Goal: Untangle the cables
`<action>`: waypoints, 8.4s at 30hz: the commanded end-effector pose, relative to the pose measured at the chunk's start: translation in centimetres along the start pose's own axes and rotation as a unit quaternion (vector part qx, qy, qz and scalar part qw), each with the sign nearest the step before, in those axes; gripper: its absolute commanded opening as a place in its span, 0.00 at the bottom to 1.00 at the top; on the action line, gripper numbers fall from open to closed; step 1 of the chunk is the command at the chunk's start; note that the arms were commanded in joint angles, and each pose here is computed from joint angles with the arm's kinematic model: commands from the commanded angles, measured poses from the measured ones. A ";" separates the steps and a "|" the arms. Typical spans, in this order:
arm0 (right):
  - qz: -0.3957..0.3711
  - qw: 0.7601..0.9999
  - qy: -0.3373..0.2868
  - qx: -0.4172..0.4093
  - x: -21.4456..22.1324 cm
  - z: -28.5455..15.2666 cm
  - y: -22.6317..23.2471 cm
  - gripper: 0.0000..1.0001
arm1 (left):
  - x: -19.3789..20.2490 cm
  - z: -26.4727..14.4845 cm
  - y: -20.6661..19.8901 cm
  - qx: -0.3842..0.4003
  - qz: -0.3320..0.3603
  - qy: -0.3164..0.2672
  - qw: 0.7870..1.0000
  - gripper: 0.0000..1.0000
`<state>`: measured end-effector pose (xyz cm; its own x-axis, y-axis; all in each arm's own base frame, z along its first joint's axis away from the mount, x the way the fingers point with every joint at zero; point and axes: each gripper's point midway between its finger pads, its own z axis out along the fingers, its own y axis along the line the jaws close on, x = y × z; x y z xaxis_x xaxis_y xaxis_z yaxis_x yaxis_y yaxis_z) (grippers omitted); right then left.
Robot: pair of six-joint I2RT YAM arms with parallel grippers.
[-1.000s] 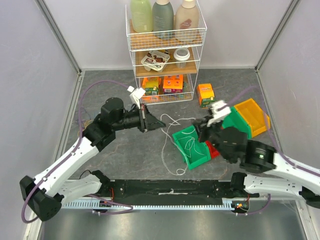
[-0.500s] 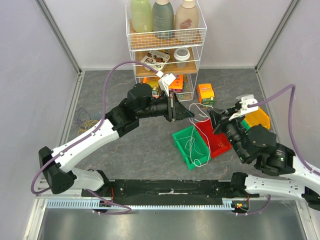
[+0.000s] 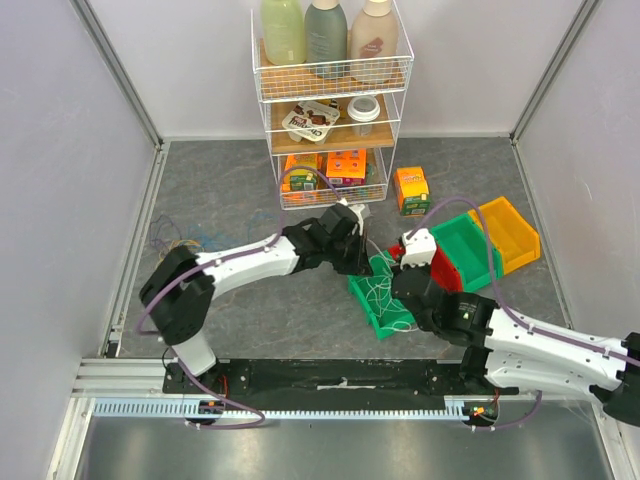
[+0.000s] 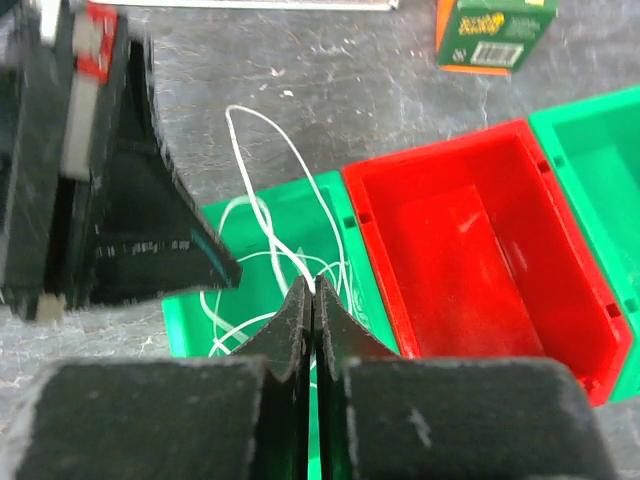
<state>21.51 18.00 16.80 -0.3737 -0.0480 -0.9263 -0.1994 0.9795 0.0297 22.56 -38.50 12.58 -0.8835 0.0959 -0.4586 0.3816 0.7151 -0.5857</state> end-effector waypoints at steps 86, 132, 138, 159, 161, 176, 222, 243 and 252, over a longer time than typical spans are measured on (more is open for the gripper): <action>0.060 0.979 0.182 -0.071 6.3 1.9 -0.1 0.53 | 2.7 3.2 4.5 -0.110 0.056 0.041 0.992 0.02; 0.107 0.974 0.113 -0.162 2.4 -1.6 1.2 0.73 | -6.1 -20.0 23.8 -0.229 -0.335 -0.268 0.874 0.69; 0.117 0.974 0.111 -0.162 2.1 -2.8 0.7 0.73 | -6.7 -16.3 29.0 -0.194 -0.481 -0.230 0.824 0.66; 0.121 0.976 0.105 -0.148 1.0 -3.0 0.2 0.72 | -9.9 -19.5 31.4 -0.205 -0.453 -0.305 0.812 0.01; 0.119 0.976 0.104 -0.149 1.0 -3.0 0.2 0.72 | -11.3 -23.7 28.0 -0.190 -0.404 -0.360 0.819 0.02; 0.085 0.981 0.089 -0.151 -1.4 -1.7 1.1 0.73 | -13.5 -38.8 0.9 0.099 0.011 -0.436 0.895 0.02; 0.030 0.940 0.057 -0.334 -3.2 -3.4 14.1 0.76 | 0.5 -19.3 17.2 -0.215 -0.231 -0.190 0.930 0.73; 0.018 0.937 0.037 -0.347 -2.9 -4.1 13.3 0.80 | -1.0 -25.6 33.1 -0.157 -0.516 -0.295 0.789 0.75; 0.024 0.945 0.024 -0.324 -2.3 -4.4 11.1 0.81 | -1.9 -22.4 37.0 -0.141 -0.550 -0.297 0.767 0.58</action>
<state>15.98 28.56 20.23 -0.4600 -0.0688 -0.8852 -0.6954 0.6478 0.3110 30.00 2.87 6.45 -0.3424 -0.9394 -0.0183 -0.7039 0.2694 -0.6572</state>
